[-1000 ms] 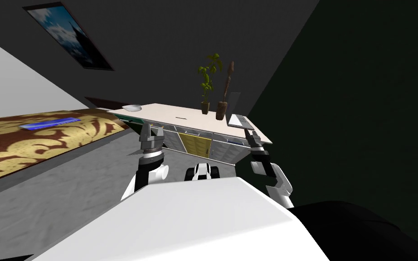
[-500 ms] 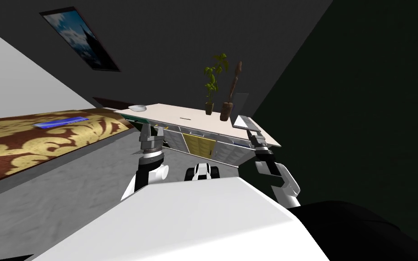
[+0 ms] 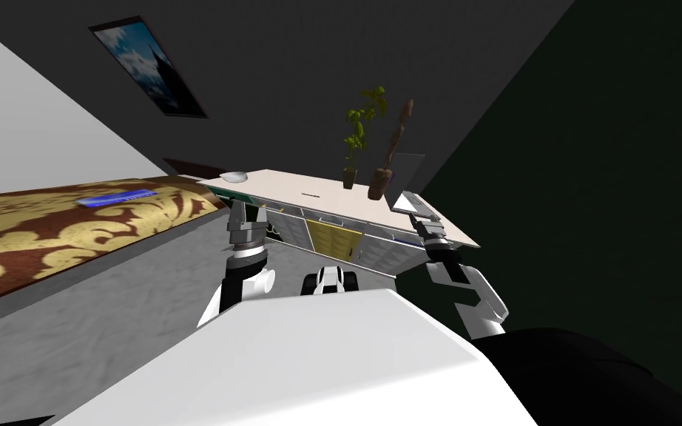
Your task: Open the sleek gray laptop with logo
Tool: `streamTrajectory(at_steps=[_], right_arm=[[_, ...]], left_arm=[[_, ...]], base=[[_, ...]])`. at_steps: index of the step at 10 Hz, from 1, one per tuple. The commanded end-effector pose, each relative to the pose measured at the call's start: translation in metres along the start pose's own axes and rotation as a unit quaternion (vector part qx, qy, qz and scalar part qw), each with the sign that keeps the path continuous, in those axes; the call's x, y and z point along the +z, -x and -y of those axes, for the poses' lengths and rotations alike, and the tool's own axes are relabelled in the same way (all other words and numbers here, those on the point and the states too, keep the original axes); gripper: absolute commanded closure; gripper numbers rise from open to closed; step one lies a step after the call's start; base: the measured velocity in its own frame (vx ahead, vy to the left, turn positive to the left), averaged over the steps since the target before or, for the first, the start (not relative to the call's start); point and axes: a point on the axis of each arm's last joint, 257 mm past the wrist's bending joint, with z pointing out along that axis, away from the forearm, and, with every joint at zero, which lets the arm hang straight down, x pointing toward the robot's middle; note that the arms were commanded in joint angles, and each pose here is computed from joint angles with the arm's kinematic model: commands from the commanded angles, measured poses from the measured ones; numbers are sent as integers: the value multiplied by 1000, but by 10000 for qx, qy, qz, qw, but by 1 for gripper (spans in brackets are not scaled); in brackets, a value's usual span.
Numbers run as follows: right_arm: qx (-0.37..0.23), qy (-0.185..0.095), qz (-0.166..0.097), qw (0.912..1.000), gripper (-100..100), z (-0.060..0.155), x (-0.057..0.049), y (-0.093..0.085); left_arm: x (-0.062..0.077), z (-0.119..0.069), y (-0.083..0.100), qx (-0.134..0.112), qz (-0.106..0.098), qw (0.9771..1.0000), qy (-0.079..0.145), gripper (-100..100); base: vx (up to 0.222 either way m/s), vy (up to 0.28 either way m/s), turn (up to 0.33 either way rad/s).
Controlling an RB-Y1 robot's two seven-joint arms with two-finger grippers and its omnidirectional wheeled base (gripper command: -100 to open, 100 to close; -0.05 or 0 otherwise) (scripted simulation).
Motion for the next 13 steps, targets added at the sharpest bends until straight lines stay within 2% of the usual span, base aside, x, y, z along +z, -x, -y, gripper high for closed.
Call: streamTrajectory(at_steps=[1, 2, 4, 5, 7, 8, 10, 11, 13], right_arm=[[-573, -203, -189, 9980, -100, 26, 4, -5], [-594, -203, -189, 9978, -100, 26, 4, -5], [-1229, -463, -421, 9904, -100, 63, 8, -6], [-1310, -460, -424, 9894, -100, 63, 8, -6], [-1912, -708, -638, 9769, -100, 98, 11, -2], [-1977, -704, -643, 9756, -100, 98, 11, -2], [-2522, -936, -835, 9595, -100, 132, 14, 6], [-2579, -931, -840, 9580, -100, 132, 14, 6], [-3083, -1135, -1007, 9391, -100, 161, 16, 17]], left_arm=[[0, 0, 0, 0, 0, 10000, 0, 0], [0, 0, 0, 0, 0, 10000, 0, 0], [0, 0, 0, 0, 0, 10000, 0, 0], [0, 0, 0, -1, 0, 10000, 0, 0], [0, 0, 0, 0, 0, 10000, 0, 0], [0, 0, 0, 0, 0, 10000, 0, 0], [0, 0, 0, 0, 0, 10000, 0, 0], [0, 0, 0, 0, 0, 10000, 0, 0], [0, 0, 0, 0, 0, 10000, 0, 0]], base=[[42, 94, 72], [41, 86, 23], [58, 141, 69], [44, 110, 25], [70, 113, 71], [63, 106, 24], [64, 121, 58], [47, 96, 30], [54, 104, 55]])
